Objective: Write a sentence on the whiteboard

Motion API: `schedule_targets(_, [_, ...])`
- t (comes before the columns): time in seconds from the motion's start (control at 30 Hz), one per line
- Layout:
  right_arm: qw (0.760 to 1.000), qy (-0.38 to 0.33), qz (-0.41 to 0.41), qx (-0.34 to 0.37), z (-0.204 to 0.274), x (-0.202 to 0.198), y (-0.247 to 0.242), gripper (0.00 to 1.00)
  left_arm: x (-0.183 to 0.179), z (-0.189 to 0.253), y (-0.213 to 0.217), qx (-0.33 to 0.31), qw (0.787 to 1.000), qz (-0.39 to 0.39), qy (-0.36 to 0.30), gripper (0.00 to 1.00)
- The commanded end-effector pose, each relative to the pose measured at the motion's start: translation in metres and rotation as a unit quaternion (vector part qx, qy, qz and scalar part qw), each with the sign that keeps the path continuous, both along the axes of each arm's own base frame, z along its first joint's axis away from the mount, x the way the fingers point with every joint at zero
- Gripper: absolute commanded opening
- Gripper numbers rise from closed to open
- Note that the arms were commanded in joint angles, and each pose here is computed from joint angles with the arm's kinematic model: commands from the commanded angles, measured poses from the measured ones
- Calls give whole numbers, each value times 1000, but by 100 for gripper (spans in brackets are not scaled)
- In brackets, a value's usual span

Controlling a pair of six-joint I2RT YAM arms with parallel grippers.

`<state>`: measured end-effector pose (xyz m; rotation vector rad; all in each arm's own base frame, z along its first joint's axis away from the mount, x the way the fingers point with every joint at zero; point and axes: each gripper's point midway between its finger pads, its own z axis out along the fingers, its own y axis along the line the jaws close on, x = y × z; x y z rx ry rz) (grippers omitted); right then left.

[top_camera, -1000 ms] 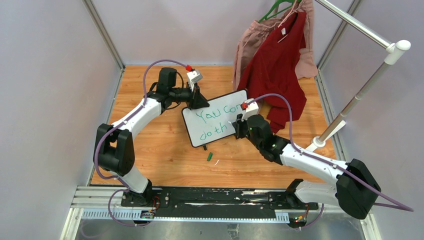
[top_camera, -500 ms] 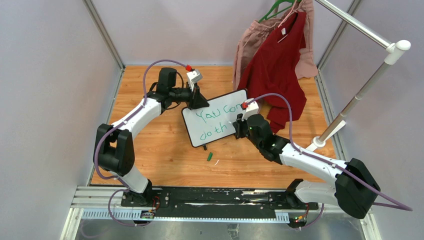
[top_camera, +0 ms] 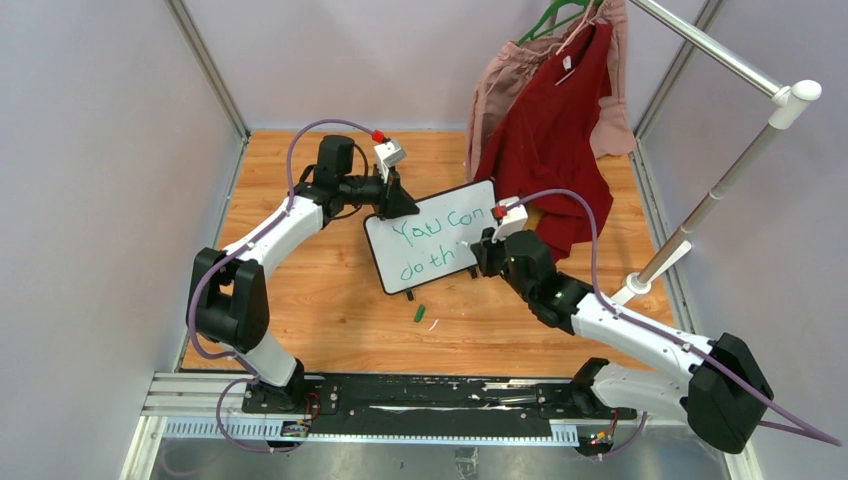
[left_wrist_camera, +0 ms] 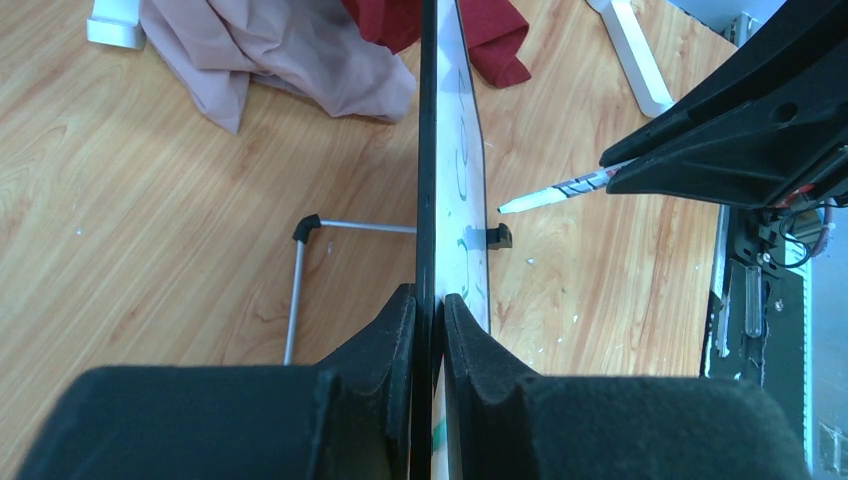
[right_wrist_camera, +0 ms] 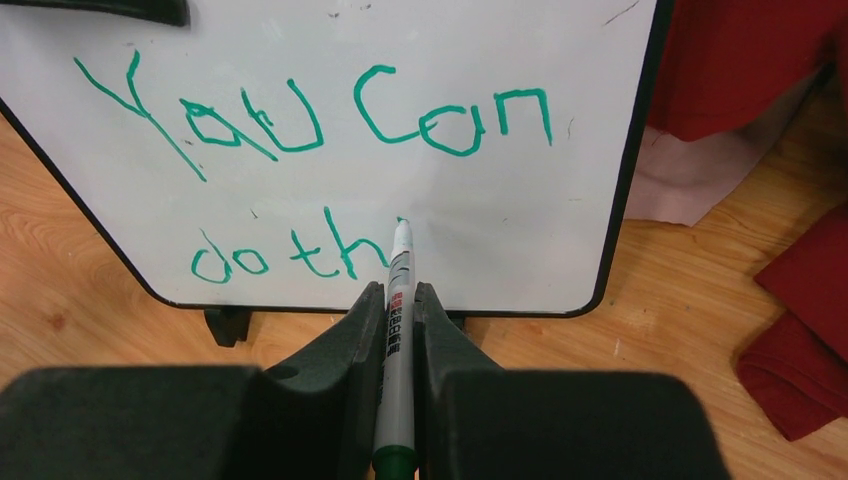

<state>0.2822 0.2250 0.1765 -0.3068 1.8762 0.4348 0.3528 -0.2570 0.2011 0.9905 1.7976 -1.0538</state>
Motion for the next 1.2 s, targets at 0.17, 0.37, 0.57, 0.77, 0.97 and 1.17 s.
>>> schedule_targets(0.17, [999,34,12,-4,-23,-6,1,0,-1,2,1,10,1000,0,-29,0])
schedule_targets(0.37, [999,36,10,-7,-26,-4,2,0,-1,2,0,9,1000,0,-28,0])
schedule_targets(0.57, [1000,30,-2,-5,-27,1,1,0,-1,2,0,8,1000,-1,-28,0])
schedule_targets(0.77, [1000,20,-7,5,-21,5,3,0,-1,2,0,8,1000,-1,-28,0])
schedule_targets(0.97, [1000,20,-8,2,-21,7,3,0,-2,3,0,8,1000,-2,-28,0])
schedule_targets(1.17, [999,29,-11,-7,-30,6,2,0,-2,4,-1,7,1000,-2,-30,0])
